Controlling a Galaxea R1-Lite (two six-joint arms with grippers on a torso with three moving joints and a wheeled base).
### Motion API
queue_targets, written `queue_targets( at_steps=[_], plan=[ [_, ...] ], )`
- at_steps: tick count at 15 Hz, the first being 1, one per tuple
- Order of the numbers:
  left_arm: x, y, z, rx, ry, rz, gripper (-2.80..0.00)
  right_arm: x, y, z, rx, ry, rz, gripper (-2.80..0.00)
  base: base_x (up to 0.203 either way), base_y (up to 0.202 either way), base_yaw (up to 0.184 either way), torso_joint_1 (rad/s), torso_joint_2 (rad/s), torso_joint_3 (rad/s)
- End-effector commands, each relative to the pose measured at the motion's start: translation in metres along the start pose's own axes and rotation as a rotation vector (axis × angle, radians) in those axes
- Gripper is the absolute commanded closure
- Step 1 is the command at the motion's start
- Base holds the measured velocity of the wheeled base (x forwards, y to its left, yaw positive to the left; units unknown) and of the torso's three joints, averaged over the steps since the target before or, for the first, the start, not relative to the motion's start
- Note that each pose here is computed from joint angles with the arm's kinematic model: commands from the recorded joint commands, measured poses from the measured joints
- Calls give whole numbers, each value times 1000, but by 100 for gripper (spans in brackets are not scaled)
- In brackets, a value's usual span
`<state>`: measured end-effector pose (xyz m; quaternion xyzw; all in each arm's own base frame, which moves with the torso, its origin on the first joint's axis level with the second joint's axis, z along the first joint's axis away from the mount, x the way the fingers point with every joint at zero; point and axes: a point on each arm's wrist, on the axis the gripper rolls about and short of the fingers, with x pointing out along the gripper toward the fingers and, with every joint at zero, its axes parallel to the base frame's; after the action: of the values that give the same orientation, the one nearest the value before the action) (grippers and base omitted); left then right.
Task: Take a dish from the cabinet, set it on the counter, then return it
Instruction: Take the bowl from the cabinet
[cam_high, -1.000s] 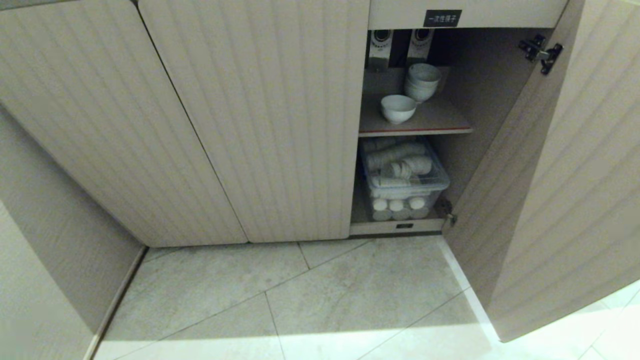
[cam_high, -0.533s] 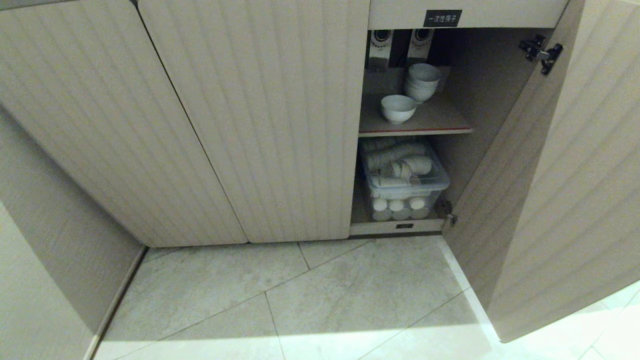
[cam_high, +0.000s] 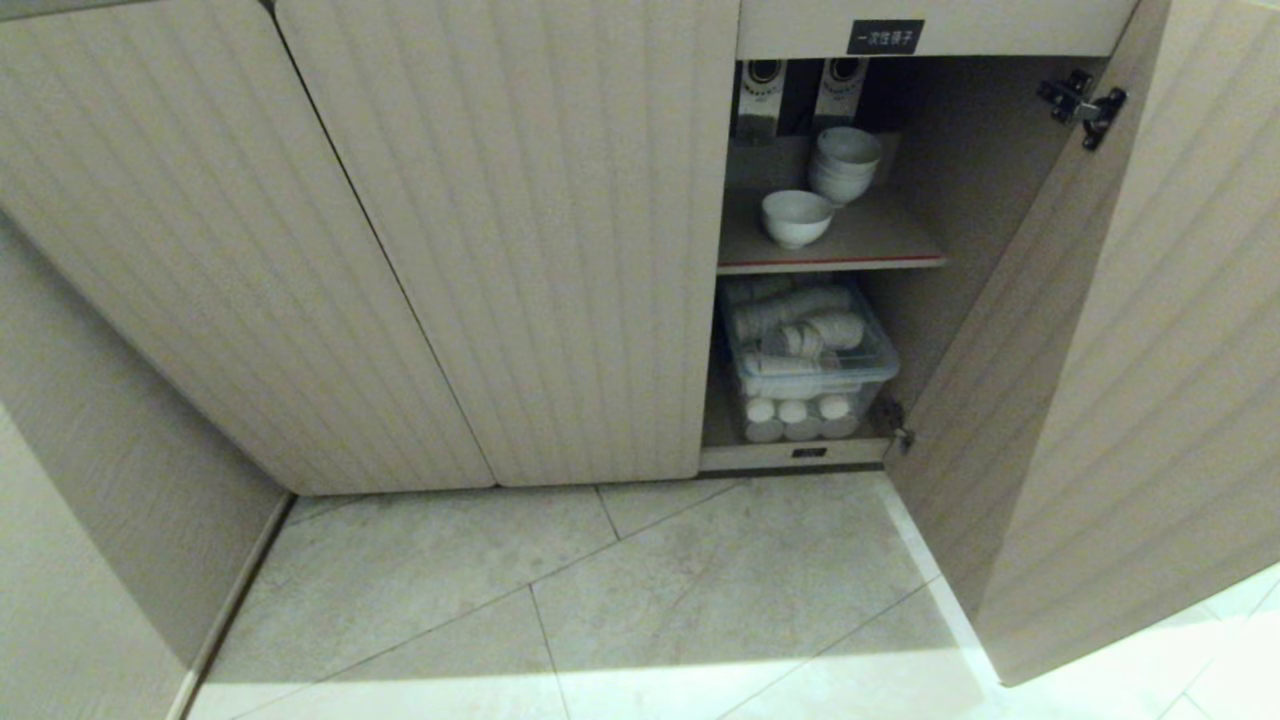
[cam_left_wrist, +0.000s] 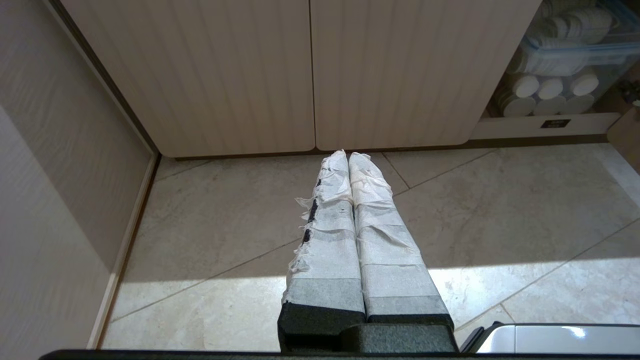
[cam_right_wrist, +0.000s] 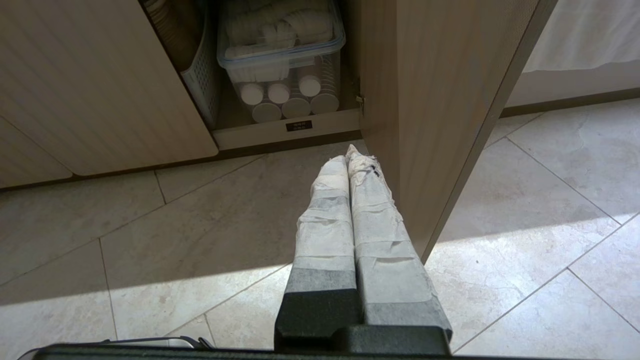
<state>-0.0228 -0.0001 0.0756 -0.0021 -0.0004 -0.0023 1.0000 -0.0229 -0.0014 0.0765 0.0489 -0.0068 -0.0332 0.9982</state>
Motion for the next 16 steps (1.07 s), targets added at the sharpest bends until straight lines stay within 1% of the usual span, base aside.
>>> queue_targets(
  at_steps=[1, 12, 16],
  plan=[
    [0, 0, 0, 0, -1, 0, 0, 0, 0, 0, 0, 1, -1, 0, 0, 0, 0, 0, 0, 0],
    [0, 0, 0, 0, -1, 0, 0, 0, 0, 0, 0, 1, -1, 0, 0, 0, 0, 0, 0, 0],
    [0, 0, 0, 0, -1, 0, 0, 0, 0, 0, 0, 1, -1, 0, 181, 0, 2, 4, 2, 3]
  ],
)
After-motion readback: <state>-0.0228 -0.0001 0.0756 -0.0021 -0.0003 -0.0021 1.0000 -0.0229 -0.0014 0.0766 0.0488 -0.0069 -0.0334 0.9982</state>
